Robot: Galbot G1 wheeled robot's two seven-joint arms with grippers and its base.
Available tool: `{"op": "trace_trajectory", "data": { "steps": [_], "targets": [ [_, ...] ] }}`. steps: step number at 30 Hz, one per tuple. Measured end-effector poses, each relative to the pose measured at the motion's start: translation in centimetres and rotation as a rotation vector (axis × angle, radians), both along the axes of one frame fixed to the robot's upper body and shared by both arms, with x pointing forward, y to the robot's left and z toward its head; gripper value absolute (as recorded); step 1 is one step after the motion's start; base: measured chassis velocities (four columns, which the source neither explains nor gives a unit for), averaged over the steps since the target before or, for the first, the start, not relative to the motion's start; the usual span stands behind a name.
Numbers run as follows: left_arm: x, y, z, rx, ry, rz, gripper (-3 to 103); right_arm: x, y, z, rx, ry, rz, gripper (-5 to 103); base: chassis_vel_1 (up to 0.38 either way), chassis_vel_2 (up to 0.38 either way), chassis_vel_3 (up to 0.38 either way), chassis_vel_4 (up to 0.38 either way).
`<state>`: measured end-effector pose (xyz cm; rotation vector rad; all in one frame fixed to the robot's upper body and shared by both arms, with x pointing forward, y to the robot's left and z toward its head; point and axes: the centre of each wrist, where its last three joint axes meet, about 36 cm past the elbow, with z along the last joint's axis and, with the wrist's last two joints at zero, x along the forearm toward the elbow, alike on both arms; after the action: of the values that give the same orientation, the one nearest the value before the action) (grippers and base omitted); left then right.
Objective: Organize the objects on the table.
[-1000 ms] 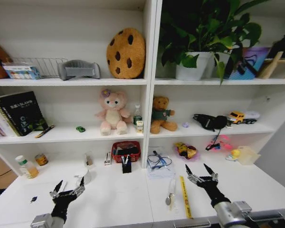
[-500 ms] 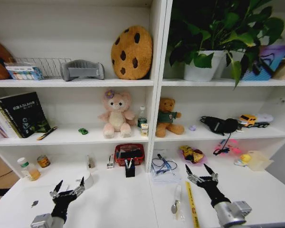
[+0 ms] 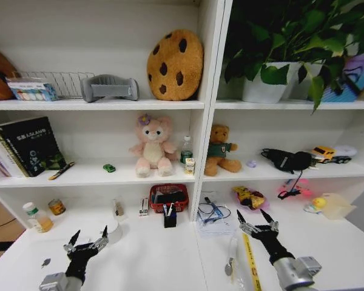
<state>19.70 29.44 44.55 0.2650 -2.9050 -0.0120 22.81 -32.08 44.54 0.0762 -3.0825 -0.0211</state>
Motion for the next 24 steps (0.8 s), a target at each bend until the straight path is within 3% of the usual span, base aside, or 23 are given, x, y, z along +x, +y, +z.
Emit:
{"op": "trace_trajectory", "data": {
  "steps": [24],
  "targets": [
    [0.0, 0.0, 0.0, 0.0, 0.0, 0.0, 100, 0.0, 0.0, 0.0, 0.0, 0.0, 0.0, 100, 0.0, 0.0, 0.0, 0.0]
  ]
}}
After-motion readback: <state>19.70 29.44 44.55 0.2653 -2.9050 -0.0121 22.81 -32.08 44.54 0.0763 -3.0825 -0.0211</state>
